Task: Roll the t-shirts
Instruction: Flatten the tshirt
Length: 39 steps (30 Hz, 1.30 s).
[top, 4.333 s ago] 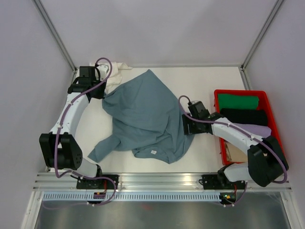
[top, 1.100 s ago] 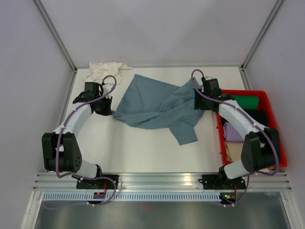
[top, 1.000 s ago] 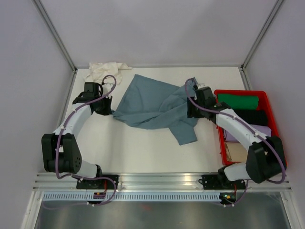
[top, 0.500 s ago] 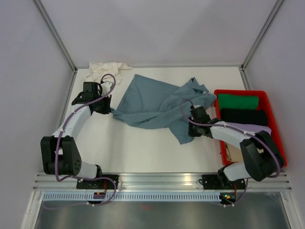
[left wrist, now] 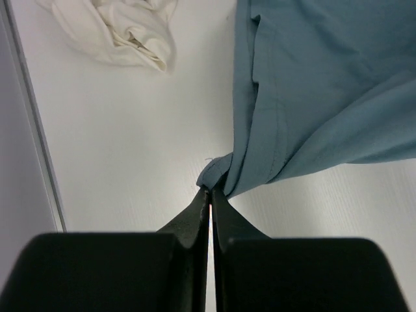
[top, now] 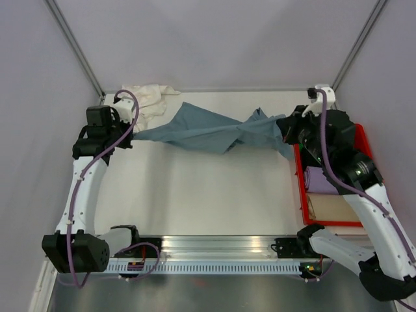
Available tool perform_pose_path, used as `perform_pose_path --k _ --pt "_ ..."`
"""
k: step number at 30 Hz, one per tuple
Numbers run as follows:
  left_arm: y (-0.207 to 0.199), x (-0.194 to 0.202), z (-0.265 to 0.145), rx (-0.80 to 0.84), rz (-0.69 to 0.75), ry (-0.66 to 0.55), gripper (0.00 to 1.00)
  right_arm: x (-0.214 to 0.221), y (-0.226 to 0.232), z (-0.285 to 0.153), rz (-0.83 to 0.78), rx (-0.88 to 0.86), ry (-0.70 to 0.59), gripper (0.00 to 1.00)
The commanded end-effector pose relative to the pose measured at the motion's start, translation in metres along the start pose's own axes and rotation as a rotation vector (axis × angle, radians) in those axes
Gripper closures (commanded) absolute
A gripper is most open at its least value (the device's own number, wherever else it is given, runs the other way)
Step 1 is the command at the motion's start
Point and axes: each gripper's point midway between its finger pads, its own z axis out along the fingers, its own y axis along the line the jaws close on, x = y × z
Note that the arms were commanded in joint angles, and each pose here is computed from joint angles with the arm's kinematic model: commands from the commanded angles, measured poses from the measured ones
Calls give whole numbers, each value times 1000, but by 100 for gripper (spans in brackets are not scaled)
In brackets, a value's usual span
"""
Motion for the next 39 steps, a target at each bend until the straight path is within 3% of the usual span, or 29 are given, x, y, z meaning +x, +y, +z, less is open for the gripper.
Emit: perform_pose_path --k 1,3,6,7,9,11,15,17,18,21,25,27,35,38,39 --pt "-11 25 -4 71 68 83 98 35 -20 -14 -66 67 130 100" --pt "-32 69 4 192 72 217 96 56 -19 -9 -68 35 173 100" --pt "-49 119 3 319 156 368 65 70 -17 -6 -57 14 195 100" --pt "-46 126 3 324 212 382 40 71 -16 -4 -57 4 193 100" --pt "-39 133 2 302 273 399 19 75 -13 0 -59 -12 201 100" --pt "-37 122 2 301 292 371 18 75 -13 4 -61 -12 199 100" --pt "-76 90 -2 423 382 242 35 84 -17 12 -77 2 225 100" --pt "-99 102 -1 477 478 241 36 87 -19 13 -78 8 229 100" --pt "-119 110 -2 522 603 243 36 89 -20 14 -84 14 230 100" --pt "-146 153 1 584 763 312 32 91 -26 14 -89 40 232 100" --pt "-141 206 20 561 897 443 26 94 -29 17 -87 58 231 100" --pt "-135 208 34 519 951 436 23 95 -29 18 -86 58 234 100" --pt "-138 230 61 501 953 461 24 97 -36 19 -100 92 245 100" --pt "-145 229 68 509 926 438 28 97 -38 20 -107 106 251 100" --pt "-149 230 68 530 911 430 35 97 -40 21 -108 112 252 100"
